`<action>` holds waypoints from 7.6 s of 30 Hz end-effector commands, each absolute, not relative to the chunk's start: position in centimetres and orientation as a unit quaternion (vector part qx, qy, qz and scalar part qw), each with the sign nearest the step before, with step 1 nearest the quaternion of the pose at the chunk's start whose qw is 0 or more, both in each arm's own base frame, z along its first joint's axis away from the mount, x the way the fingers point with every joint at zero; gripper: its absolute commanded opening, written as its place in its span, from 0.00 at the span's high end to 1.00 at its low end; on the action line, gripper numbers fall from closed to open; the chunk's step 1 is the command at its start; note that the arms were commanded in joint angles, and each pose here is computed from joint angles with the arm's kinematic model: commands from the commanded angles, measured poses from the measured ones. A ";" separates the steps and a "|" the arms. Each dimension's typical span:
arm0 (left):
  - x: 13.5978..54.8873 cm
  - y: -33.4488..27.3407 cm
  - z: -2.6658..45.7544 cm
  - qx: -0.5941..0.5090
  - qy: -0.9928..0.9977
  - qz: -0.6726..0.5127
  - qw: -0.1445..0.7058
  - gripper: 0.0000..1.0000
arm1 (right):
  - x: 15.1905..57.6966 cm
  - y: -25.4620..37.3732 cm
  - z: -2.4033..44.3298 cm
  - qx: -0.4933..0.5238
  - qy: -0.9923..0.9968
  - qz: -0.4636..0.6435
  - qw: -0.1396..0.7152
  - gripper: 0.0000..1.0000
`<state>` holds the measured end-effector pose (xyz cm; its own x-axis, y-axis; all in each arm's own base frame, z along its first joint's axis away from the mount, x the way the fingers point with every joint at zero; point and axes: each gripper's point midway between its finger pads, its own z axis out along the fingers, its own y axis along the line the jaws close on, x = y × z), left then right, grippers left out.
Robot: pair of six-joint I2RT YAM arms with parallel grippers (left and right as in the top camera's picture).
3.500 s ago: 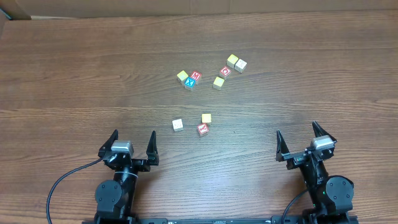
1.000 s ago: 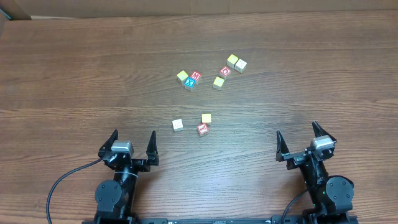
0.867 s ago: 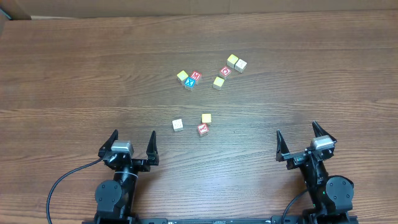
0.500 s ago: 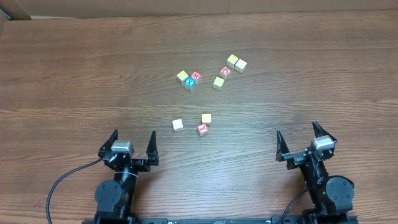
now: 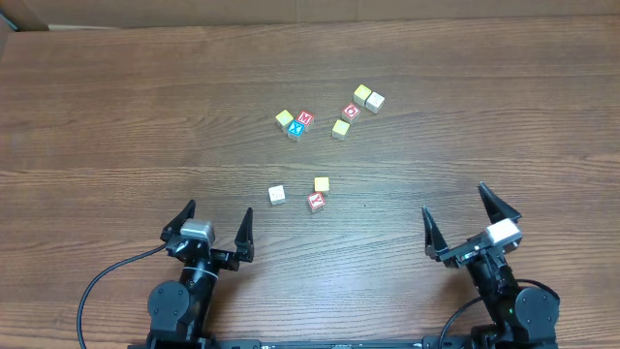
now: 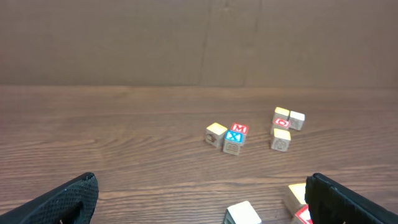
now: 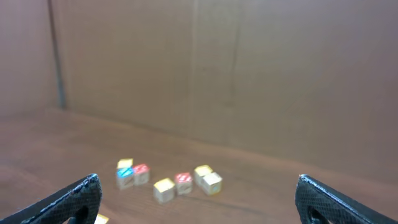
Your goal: Flip 3 blocks
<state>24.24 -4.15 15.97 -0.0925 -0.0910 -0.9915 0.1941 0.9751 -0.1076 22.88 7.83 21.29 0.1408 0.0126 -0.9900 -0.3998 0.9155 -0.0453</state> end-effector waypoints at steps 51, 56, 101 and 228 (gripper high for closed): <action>34.3 -8.8 15.6 0.003 0.981 -0.182 0.070 0.00 | 32.1 24.8 9.6 -0.057 0.982 0.169 0.066 0.03; 34.5 -7.6 15.3 -0.007 0.986 -0.149 0.072 0.00 | 33.7 26.2 7.5 -0.015 0.981 0.179 0.069 0.04; 34.7 -6.2 15.1 -0.021 0.988 -0.134 0.074 0.00 | 28.4 21.3 9.2 -0.026 0.997 0.060 -0.049 0.82; 32.9 -13.9 12.4 0.069 0.984 -0.158 0.044 0.12 | 23.6 16.2 32.6 0.036 0.963 0.139 0.226 0.00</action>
<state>33.77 -11.13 13.91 -0.9854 0.0855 -0.1471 0.1236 0.9538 -0.2738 24.79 16.09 30.33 -0.8979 0.2046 -0.3896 0.1133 0.9630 0.2446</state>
